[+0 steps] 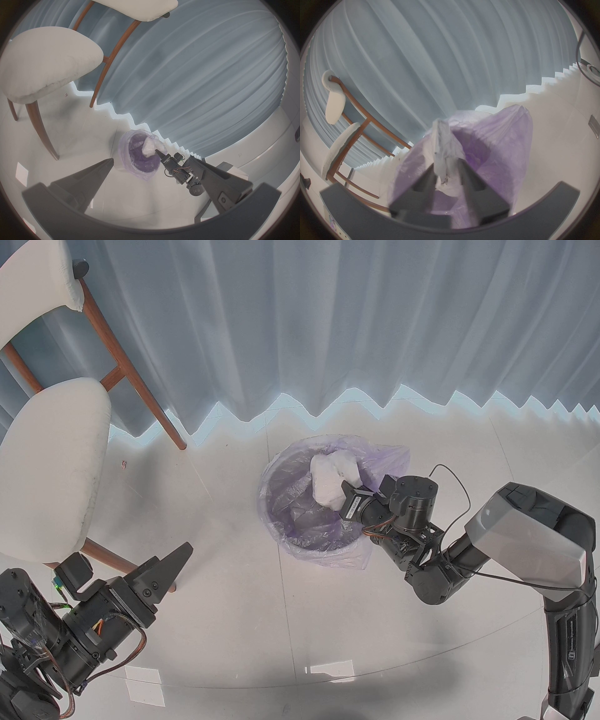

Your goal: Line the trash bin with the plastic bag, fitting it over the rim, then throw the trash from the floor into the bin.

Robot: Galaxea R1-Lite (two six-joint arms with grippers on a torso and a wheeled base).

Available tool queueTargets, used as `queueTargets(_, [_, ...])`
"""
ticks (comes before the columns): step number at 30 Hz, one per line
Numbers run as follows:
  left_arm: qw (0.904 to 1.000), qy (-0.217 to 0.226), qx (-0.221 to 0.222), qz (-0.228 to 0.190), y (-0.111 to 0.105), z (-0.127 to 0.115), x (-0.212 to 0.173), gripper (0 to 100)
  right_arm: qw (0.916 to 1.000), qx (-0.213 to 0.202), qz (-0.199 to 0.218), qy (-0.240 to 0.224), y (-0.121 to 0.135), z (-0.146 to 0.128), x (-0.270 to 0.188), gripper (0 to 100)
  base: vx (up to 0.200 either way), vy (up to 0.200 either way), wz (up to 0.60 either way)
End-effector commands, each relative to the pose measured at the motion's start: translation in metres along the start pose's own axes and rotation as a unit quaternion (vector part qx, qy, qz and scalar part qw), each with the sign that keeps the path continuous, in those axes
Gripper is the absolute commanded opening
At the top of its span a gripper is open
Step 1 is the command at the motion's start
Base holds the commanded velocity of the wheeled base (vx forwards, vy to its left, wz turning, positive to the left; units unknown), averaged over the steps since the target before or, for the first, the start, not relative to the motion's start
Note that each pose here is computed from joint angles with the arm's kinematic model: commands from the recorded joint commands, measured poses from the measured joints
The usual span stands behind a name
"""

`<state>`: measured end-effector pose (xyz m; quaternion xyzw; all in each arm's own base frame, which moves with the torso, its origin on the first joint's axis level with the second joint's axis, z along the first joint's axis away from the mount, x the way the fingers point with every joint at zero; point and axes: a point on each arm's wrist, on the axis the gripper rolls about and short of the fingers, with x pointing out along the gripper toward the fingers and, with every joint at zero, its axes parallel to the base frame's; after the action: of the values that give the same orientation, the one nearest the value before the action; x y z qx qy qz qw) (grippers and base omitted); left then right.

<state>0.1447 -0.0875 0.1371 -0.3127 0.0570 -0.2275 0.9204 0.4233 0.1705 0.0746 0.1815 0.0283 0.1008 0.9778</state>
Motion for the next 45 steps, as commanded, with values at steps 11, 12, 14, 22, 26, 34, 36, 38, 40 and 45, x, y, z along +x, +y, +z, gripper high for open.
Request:
queueTargets(11, [1.0,0.008,0.001,0.006,0.002,-0.003,-0.003,100,0.9994,0.021,0.024,-0.016,0.022,0.044,-0.052,100,0.0,0.0,0.0])
queueTargets(12, [1.0,0.007,0.001,0.004,0.002,-0.002,-0.003,100,0.9992,0.023,0.024,-0.022,0.023,0.056,-0.058,100,0.0,0.0,0.0])
queueTargets(14, [1.0,0.005,0.001,0.003,0.002,-0.002,-0.004,100,0.9991,0.023,0.022,-0.027,0.025,0.079,-0.075,100,0.0,0.0,0.0])
queueTargets(22, [0.9989,-0.045,0.01,0.003,0.002,0.015,-0.014,100,0.9982,0.028,-0.025,-0.046,0.01,0.18,-0.176,100,0.0,0.0,0.0])
queueTargets(26, [0.9901,-0.121,0.058,0.041,0.012,0.039,-0.028,100,0.9966,0.022,-0.052,-0.06,0.001,0.214,-0.24,100,0.0,0.0,0.0])
queueTargets(34, [0.9596,-0.212,0.167,0.082,0.01,0.063,-0.059,100,0.9967,-0.018,-0.055,-0.057,0.0,0.224,-0.355,100,0.0,0.0,0.0])
queueTargets(36, [0.9534,-0.213,0.192,0.094,0.009,0.063,-0.064,100,0.996,-0.043,-0.053,-0.058,-0.004,0.215,-0.376,100,0.0,0.0,0.0])
queueTargets(38, [0.9466,-0.219,0.211,0.108,0.01,0.065,-0.068,100,0.9947,-0.062,-0.054,-0.062,-0.008,0.207,-0.389,100,0.0,0.0,0.0])
queueTargets(40, [0.9358,-0.232,0.235,0.124,0.009,0.069,-0.074,100,0.9924,-0.088,-0.056,-0.065,-0.013,0.194,-0.404,100,0.0,0.0,0.0])
queueTargets(45, [0.9282,-0.231,0.248,0.153,0.009,0.068,-0.087,100,0.9882,-0.123,-0.07,-0.058,-0.024,0.168,-0.42,100,0.0,0.0,0.0])
